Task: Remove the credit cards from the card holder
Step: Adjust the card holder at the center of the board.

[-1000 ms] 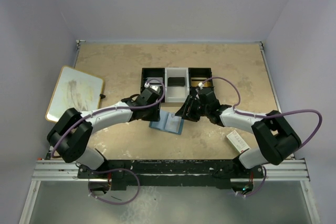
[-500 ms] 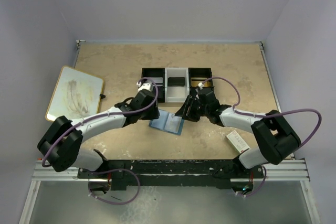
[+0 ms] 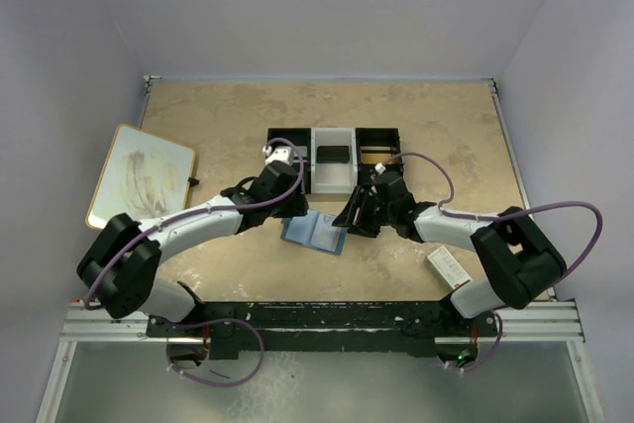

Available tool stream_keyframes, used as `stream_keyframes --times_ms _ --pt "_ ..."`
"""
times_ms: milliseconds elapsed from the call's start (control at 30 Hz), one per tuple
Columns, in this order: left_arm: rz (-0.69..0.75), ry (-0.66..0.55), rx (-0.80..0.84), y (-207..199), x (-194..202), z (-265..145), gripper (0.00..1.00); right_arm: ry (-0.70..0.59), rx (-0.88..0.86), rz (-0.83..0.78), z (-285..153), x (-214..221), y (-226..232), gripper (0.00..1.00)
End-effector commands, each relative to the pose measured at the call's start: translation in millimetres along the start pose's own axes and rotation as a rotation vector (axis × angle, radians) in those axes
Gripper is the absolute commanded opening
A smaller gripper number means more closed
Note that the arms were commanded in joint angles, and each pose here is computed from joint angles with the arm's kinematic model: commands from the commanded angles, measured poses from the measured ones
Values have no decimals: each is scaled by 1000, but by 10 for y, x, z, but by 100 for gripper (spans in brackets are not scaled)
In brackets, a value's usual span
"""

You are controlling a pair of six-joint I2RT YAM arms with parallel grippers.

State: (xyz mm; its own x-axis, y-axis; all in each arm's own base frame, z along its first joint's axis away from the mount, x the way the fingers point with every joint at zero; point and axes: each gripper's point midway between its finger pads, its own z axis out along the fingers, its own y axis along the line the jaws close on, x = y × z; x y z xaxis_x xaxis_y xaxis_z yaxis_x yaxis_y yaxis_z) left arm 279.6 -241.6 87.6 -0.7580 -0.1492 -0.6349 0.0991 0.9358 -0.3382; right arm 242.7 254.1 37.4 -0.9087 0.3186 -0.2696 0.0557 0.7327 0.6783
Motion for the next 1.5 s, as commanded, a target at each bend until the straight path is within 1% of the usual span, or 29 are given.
stream_keyframes --times_ms 0,200,333,433,533,633,733,833,900,1033,1167,1333,1467 --pt "40 58 7 52 214 114 56 -8 -7 -21 -54 0 25 59" --pt "37 105 13 127 419 132 56 2 55 -29 -17 34 -128 61" --pt "42 126 26 161 509 75 56 23 55 -37 18 40 -112 61" --pt "54 155 87 107 612 24 56 -57 138 -87 38 -202 -151 61" --pt "64 191 110 101 718 -8 56 -34 184 -111 32 -203 -203 61" --pt "61 204 101 138 791 -37 56 -17 157 -138 33 -188 -152 61" --pt "37 178 96 149 778 -107 55 -100 219 -208 -23 -424 -162 61" --pt "-4 145 87 175 730 -186 55 -65 110 -292 -40 -399 63 62" --pt "-18 139 84 189 724 -223 55 -90 108 -357 -16 -510 115 62" --pt "-29 147 85 208 747 -284 55 -29 32 -460 92 -487 265 62" --pt "-56 166 76 244 812 -330 55 12 -2 -473 183 -443 306 62" --pt "-108 170 135 156 896 -396 55 61 47 -466 269 -339 150 62" --pt "-156 156 154 135 930 -427 55 104 38 -460 254 -162 83 61"
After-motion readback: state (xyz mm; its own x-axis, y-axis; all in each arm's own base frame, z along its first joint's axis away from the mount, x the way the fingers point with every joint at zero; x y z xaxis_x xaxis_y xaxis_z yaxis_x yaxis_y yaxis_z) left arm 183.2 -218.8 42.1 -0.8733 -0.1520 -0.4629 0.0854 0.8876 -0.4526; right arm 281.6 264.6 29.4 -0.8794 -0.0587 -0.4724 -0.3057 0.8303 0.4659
